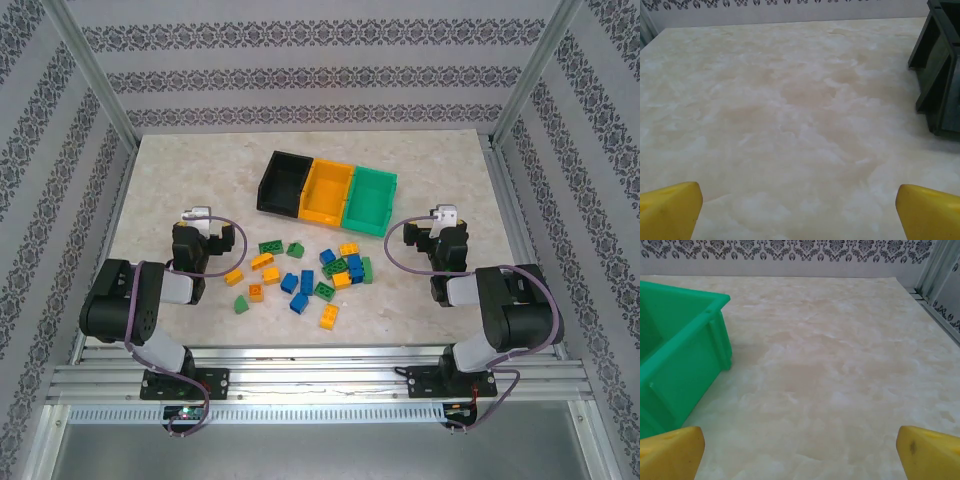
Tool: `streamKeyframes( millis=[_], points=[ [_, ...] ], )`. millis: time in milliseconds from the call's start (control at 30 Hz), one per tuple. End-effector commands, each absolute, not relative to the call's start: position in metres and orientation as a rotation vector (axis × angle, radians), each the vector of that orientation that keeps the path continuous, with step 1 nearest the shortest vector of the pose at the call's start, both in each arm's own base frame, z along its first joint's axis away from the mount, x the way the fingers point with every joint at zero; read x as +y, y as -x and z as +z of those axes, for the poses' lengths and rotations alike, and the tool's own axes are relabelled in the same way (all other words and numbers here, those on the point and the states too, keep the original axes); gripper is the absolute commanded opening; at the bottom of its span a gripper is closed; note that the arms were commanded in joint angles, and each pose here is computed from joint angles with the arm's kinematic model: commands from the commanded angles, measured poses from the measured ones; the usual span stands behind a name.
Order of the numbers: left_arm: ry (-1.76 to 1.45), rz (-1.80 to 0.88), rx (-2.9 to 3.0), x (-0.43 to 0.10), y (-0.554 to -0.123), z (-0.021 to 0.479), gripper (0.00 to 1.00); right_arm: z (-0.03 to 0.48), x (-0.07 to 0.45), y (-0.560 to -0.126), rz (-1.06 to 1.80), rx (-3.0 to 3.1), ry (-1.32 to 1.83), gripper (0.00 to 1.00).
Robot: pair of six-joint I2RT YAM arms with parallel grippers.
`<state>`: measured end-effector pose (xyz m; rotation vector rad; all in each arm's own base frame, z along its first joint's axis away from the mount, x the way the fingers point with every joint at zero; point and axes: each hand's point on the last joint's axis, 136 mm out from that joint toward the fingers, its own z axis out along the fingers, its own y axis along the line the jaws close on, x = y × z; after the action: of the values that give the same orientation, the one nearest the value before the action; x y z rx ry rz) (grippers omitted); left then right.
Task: Sort the legos into containers by color
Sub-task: Pick up the lego from the center of the table.
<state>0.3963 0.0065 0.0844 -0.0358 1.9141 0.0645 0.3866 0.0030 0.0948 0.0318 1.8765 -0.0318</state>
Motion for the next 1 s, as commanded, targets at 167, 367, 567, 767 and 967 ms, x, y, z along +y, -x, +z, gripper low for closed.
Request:
streamKeyframes(
  millis=[167, 367, 567, 767, 967],
  points=[
    [-0.001, 0.050, 1.906, 0.0040, -0.3992, 0.0884, 0.99, 0.1007, 0.0063, -0.3916, -0.014, 1.858, -0.012, 0.98],
    [-0.006, 0.042, 1.907, 0.0027, -0.3998, 0.0886, 0.99, 0.0996, 0.0062, -0.3913, -0.014, 1.863, -0.011, 0.98],
    [-0.004, 0.045, 1.908, 0.0032, -0.3994, 0.0878, 0.99, 0.0994, 0.0063, -0.3913, -0.011, 1.864, -0.010, 0.98],
    [-0.003, 0.047, 1.907, 0.0036, -0.3999, 0.0885, 0.99, 0.1001, 0.0059, -0.3914, -0.013, 1.861, -0.011, 0.98],
    [0.003, 0.053, 1.910, 0.0048, -0.3999, 0.0880, 0.99, 0.1001, 0.0063, -0.3914, -0.012, 1.861, -0.011, 0.98]
  ],
)
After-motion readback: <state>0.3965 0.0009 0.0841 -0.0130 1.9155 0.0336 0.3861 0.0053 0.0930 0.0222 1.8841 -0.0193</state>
